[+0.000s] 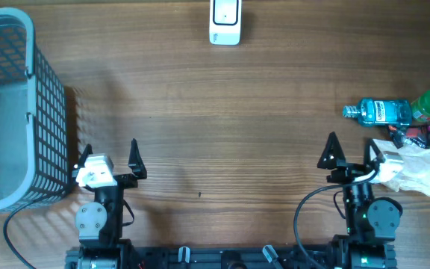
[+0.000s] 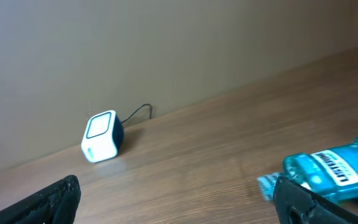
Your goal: Scan the item barcode
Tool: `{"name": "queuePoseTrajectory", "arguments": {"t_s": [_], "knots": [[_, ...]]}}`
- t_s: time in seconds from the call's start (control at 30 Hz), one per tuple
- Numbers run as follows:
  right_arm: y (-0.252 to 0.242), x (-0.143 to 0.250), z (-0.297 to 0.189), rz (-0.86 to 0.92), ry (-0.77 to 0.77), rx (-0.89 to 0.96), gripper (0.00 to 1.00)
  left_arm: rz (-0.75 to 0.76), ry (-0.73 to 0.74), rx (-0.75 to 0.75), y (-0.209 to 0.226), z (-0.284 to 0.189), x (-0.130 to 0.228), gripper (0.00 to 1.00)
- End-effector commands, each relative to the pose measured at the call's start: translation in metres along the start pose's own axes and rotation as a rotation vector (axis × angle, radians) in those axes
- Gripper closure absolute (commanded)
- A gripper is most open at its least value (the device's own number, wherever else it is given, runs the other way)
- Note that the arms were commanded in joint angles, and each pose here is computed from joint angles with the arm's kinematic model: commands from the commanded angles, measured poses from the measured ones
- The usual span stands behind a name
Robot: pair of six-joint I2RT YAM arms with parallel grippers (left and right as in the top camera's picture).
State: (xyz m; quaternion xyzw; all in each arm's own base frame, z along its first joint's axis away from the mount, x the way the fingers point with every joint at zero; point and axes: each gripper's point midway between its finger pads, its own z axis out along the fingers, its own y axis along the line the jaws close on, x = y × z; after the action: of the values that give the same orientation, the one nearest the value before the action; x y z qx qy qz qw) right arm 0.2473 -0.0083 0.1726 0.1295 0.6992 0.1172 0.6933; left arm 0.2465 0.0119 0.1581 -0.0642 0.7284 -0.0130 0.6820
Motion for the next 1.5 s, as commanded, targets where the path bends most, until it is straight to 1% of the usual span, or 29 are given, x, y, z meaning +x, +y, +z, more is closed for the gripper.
{"name": "queuePoseTrajectory", "arguments": {"t_s": [0.0, 0.13, 1.47], "knots": [[0.001, -0.0033, -0.0008, -0.009, -0.017, -0.001, 0.0, -0.01, -0.008, -0.004, 0.0002, -0.0008, -0.0017, 0.0], [0.0012, -0.0033, -0.0008, -0.009, -0.017, -0.002, 0.0, -0.011, -0.01, -0.022, 0.0045, -0.0007, -0.0022, 0.0], [-0.0004, -0.0032, -0.0007, -0.009, -0.016, 0.005, 0.0, -0.011, -0.006, -0.021, 0.0043, -0.0005, -0.0013, 0.0]]}}
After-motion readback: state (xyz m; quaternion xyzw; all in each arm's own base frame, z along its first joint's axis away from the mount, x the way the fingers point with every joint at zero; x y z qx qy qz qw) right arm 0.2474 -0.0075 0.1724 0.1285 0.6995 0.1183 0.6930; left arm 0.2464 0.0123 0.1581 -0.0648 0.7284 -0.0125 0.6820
